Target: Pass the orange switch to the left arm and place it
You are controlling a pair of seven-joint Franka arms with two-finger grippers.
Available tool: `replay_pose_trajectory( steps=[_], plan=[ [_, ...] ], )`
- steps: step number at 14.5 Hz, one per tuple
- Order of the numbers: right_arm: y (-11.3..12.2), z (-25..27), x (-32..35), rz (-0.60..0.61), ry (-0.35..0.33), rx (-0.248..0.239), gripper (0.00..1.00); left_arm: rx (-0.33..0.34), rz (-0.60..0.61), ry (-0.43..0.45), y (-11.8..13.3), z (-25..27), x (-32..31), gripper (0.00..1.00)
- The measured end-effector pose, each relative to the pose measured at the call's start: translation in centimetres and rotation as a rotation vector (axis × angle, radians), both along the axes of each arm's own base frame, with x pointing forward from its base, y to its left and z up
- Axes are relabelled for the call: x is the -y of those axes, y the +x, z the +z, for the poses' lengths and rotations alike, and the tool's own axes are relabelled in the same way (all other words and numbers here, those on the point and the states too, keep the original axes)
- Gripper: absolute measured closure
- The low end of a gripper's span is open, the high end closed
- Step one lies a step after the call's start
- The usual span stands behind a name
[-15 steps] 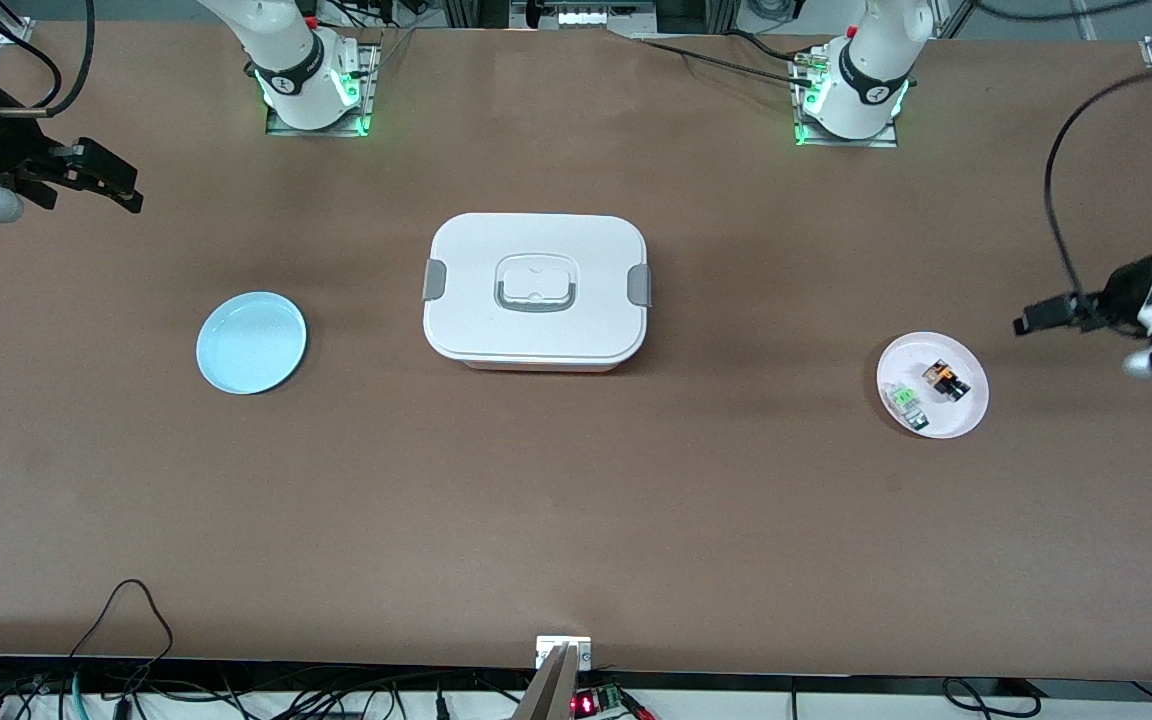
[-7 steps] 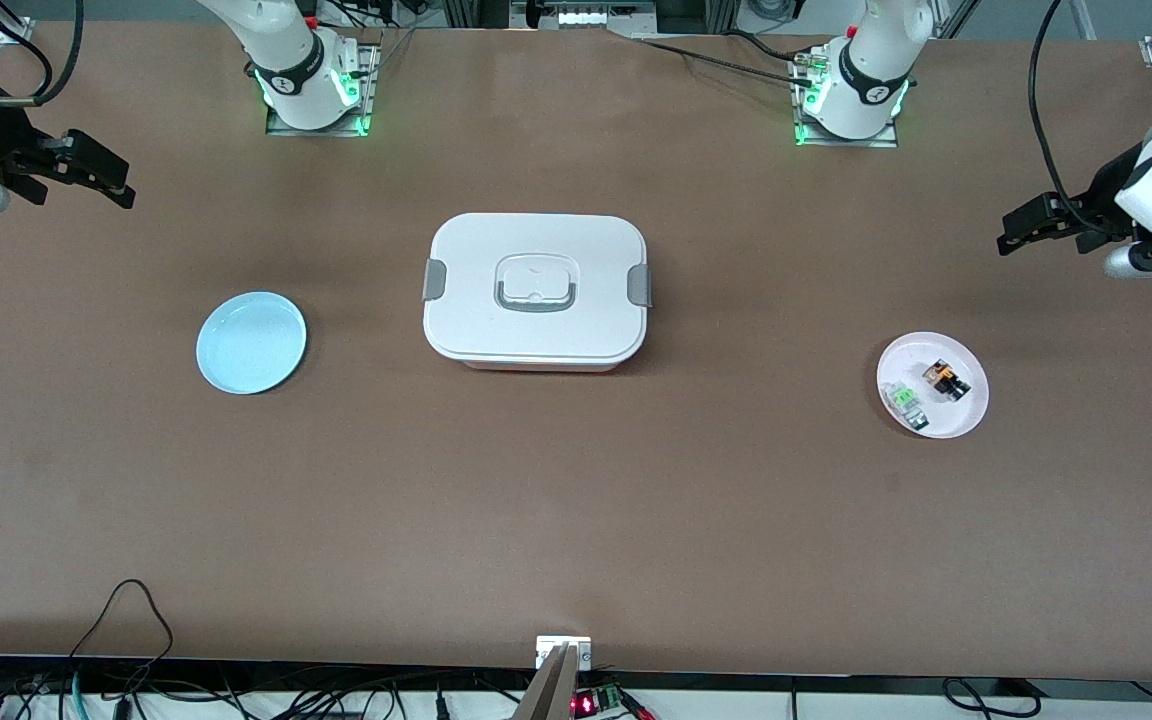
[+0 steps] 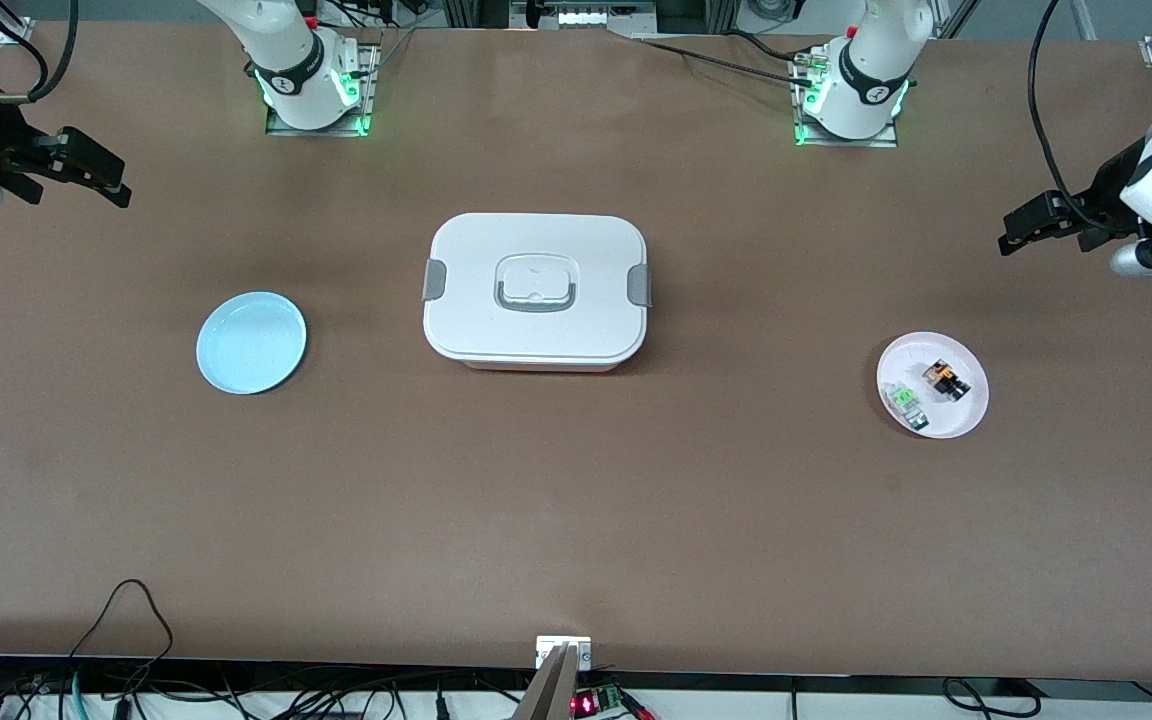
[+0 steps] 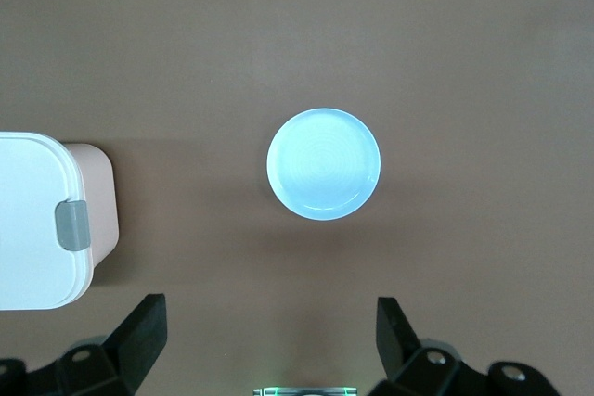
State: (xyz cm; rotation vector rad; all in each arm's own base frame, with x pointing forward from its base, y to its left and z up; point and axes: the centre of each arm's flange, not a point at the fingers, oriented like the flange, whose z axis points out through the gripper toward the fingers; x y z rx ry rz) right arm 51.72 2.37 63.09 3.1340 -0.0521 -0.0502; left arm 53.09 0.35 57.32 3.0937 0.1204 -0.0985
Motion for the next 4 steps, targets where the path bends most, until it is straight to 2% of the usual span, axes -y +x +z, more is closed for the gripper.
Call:
replay_pose_trajectory(
  steps=[4],
  plan=[
    [0.00, -0.01, 0.00, 0.000, 0.000, 0.000, 0.00, -0.004, -0.001, 0.000, -0.05, 0.08, 0.17, 0.00]
  ],
)
